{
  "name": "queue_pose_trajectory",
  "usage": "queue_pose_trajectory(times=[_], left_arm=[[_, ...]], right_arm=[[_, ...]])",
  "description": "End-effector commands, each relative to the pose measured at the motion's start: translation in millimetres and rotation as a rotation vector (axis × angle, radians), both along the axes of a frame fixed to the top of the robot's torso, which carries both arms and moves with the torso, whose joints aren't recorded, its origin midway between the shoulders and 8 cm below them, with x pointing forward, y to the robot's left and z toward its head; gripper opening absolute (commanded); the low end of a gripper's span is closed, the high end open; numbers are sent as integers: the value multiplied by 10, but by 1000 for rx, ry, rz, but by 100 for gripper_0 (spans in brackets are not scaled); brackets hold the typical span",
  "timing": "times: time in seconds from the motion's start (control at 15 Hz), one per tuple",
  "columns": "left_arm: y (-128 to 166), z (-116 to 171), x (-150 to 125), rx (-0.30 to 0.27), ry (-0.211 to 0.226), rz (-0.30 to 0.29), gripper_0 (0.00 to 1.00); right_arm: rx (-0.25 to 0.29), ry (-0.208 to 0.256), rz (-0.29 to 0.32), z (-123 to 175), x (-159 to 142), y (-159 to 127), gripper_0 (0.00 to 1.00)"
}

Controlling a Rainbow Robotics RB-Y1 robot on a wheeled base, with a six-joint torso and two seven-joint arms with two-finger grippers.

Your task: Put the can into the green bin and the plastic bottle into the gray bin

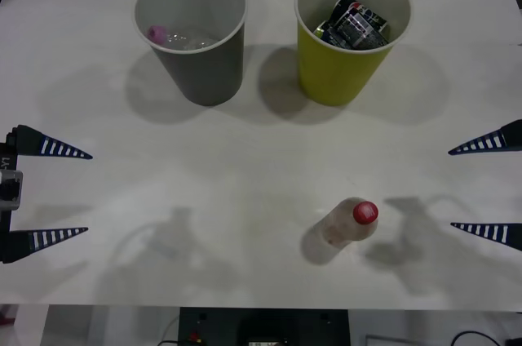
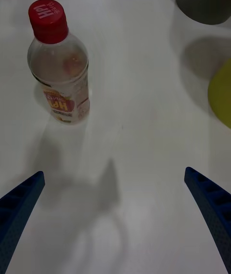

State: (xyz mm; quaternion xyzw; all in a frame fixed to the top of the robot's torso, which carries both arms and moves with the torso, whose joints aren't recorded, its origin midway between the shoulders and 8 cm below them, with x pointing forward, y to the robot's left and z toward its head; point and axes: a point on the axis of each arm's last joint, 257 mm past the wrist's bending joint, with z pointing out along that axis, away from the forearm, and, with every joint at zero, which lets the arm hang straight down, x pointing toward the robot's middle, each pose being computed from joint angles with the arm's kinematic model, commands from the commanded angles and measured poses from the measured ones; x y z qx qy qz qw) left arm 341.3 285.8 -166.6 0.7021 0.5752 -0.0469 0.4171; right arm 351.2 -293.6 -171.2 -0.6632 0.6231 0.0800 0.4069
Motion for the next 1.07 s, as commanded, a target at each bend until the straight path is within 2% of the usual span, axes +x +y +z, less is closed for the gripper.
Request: queue_pose_trajectory(times=[0.07,0.2,0.27,0.4,0.67,1.07], left_arm=[[0,0,0,0,0,0,98],[0,0,0,0,0,0,98],[0,0,0,0,0,0,98],[0,0,0,0,0,0,98],[0,0,0,0,0,0,98],[0,0,0,0,0,0,98]], right_arm=[[15,13,26,-88,-12,38,100],[24,16,44,-135,-24,70,100],[28,-11,76,-157,-13,96,100],[60,-6,103,-255,-10,111,100],[123,-24,158,-447,23,146,100],[224,-46,180,-649,103,270,100]])
